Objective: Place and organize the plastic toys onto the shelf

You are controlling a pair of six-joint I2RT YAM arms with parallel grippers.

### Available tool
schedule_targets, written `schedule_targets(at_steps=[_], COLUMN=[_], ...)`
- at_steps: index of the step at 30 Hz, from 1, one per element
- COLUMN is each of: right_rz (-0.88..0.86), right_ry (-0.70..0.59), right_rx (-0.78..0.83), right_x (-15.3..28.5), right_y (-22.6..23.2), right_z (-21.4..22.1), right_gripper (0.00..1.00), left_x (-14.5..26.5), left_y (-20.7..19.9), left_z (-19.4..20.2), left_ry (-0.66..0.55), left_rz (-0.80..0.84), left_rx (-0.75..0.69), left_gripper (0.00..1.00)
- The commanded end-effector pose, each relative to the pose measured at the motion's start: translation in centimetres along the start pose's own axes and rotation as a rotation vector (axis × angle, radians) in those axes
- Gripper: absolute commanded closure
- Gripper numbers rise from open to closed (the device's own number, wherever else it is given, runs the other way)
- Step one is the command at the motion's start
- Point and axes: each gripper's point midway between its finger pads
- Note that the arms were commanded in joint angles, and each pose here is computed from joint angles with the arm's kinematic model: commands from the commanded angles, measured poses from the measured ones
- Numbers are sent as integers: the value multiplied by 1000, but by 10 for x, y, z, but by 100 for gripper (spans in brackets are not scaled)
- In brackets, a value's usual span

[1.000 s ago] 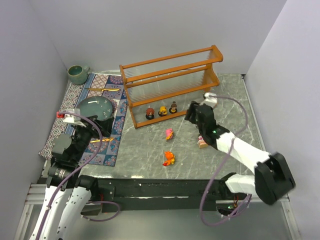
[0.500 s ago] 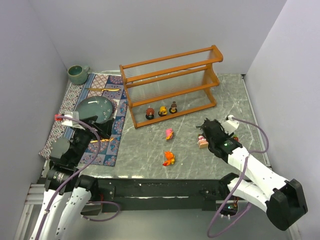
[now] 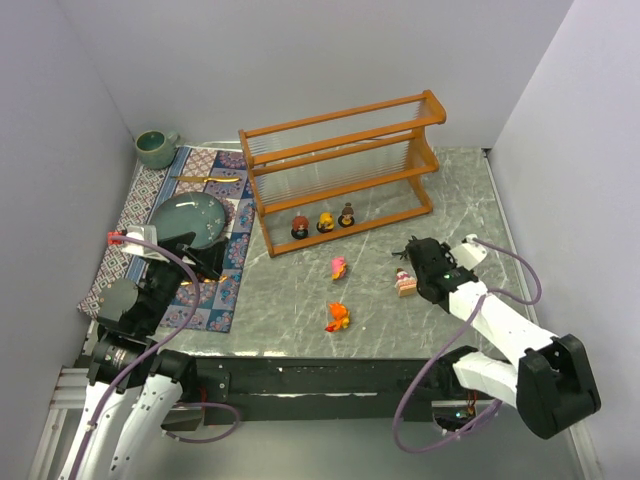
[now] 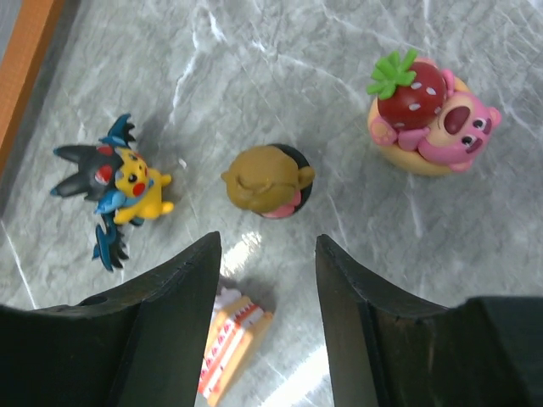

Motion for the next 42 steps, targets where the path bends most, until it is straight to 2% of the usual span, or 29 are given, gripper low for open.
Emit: schedule_targets(at_steps=[1,19,35,42], right_rz=[4,38,26,-22], right_ry=[-53,-8,-23,-25], right_rx=[-57,-68,-62,-25], right_x=[-11,-34,-26,-19], right_y=[7,10,5,13], right_z=[-11,-1,-10,-18], right_gripper=[44,46,78,83], left_x=[1,-1,-2,-2], left_y=[-1,0,-1,-1], left_z=[-8,-5,-4,-5], left_ry=[-30,-19,-15,-17], left_rz=[4,2,5,5], left_rx=[-20,-21,-19,-19], left_gripper=[3,3,3,3])
Point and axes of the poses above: each gripper's point midway between its finger pads, its own x axis back along the fingers, its own y axis along the line the jaws close on, z = x × y, and after that the axes turned 6 degrees about -x, right-handed
